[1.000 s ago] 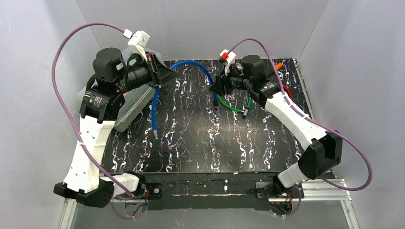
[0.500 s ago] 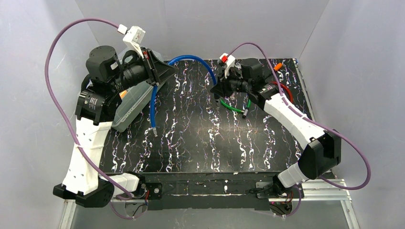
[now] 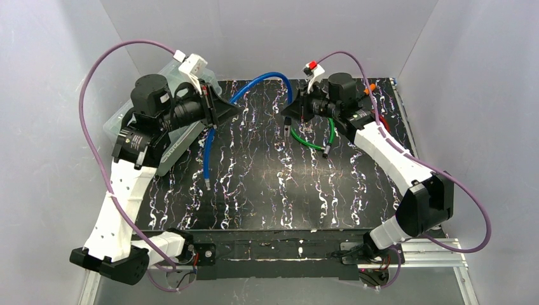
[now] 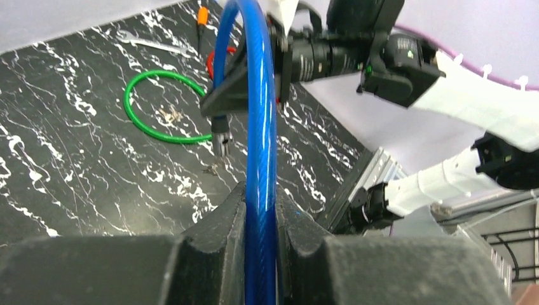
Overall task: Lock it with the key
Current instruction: Lock the lock.
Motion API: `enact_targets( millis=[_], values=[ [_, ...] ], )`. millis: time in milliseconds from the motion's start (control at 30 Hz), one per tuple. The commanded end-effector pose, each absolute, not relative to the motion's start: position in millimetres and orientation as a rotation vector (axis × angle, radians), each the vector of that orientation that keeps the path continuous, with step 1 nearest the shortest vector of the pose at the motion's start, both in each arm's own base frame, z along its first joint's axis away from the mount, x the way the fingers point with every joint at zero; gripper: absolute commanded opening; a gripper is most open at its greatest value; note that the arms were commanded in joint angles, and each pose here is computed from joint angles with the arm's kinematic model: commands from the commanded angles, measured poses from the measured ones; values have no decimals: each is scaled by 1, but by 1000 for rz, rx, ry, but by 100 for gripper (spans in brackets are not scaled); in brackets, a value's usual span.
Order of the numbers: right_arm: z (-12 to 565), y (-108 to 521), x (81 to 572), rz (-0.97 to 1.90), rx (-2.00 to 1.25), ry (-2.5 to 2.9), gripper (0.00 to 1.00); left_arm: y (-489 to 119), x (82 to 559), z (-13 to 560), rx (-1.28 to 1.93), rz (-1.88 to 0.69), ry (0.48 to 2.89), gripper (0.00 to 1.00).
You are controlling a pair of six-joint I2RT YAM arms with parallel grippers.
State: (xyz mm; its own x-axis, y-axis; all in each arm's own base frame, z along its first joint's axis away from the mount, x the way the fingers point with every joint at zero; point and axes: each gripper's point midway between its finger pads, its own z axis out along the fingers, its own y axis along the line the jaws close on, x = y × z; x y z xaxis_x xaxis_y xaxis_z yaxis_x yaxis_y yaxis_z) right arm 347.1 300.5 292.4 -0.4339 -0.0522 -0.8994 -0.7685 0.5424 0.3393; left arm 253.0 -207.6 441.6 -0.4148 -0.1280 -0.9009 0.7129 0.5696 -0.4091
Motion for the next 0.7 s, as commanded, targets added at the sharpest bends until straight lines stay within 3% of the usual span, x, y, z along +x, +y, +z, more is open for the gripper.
enact_targets(
  millis=[0, 267, 500, 667],
  values=[
    [365, 312, 354, 1179, -557, 1666, 1, -215, 226, 439, 641, -1055, 1690, 14],
    [396, 317, 347, 1311, -526, 1612, 1, -216, 213, 448, 710, -1071, 1608, 63],
    [407, 315, 334, 1363, -509, 1617, 1, -194, 241, 444, 520, -1191, 1612, 76],
    [418, 316, 324, 1422, -524, 1586, 1, -190, 265, 414, 459, -1290, 1667, 75]
  ],
)
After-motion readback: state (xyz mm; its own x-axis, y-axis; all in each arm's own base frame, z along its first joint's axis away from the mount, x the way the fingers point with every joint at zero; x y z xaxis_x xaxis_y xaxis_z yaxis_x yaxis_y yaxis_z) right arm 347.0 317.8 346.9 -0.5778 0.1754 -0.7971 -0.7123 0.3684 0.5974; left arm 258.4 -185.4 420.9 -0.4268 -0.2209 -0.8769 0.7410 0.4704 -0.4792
